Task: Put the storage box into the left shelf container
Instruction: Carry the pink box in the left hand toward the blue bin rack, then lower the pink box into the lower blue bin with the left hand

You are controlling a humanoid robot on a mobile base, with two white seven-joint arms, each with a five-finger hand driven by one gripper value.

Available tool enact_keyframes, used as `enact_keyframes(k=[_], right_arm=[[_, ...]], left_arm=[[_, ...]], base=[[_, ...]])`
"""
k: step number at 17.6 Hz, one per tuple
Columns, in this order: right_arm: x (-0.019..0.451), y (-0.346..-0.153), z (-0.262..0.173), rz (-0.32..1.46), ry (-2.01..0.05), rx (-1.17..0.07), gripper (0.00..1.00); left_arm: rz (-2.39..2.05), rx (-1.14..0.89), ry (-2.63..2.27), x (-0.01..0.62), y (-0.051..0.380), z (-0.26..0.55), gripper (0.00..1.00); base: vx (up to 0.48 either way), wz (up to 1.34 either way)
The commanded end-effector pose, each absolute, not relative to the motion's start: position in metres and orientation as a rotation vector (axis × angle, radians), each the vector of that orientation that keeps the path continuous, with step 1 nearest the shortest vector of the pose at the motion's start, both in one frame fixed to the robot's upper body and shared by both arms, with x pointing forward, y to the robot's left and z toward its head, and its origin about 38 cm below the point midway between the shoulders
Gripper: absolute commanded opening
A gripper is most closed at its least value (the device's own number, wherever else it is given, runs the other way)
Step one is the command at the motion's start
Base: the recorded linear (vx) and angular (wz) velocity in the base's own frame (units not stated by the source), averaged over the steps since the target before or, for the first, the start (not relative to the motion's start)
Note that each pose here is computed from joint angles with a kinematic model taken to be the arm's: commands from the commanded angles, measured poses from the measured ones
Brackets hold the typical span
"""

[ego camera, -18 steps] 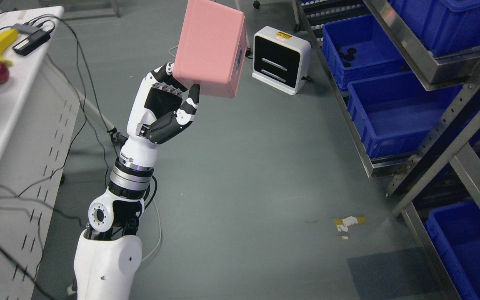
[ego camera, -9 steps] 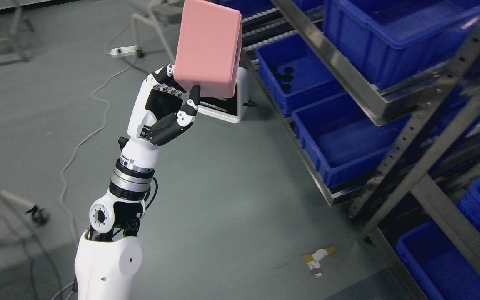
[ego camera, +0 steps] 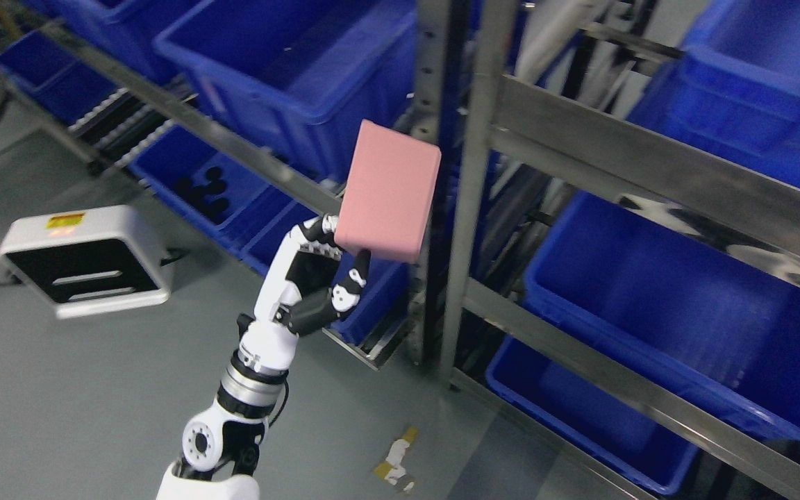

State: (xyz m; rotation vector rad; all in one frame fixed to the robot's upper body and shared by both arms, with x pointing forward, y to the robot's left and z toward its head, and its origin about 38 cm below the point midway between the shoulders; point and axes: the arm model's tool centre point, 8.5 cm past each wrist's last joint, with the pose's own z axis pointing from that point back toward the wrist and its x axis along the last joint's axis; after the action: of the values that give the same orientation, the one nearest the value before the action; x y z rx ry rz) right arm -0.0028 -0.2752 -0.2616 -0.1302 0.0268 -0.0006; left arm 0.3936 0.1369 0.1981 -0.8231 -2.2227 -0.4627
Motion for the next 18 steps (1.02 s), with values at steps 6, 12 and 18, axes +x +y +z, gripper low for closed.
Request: enact_keyframes(k=[6, 12, 18], right_arm=[[-0.004, -0.287, -0.261, -0.003, 0.016, -0.148, 1.00], [-0.004, -0.287, -0.261, -0.003, 0.016, -0.148, 1.00], [-0.004, -0.287, -0.261, -0.003, 0.016, -0.148, 1.00]], left_arm=[[-0.450, -0.866, -1.963, 0.329, 0.126, 0.094, 0.02], [-0.452, -0.683, -1.852, 0.371, 0.170, 0.094, 0.02], [-0.661, -0.434, -1.757, 0.466, 0.185, 0.132, 0.03]], base=[[0.155, -0.98], [0.122, -0.65], [0.061, -0.30]])
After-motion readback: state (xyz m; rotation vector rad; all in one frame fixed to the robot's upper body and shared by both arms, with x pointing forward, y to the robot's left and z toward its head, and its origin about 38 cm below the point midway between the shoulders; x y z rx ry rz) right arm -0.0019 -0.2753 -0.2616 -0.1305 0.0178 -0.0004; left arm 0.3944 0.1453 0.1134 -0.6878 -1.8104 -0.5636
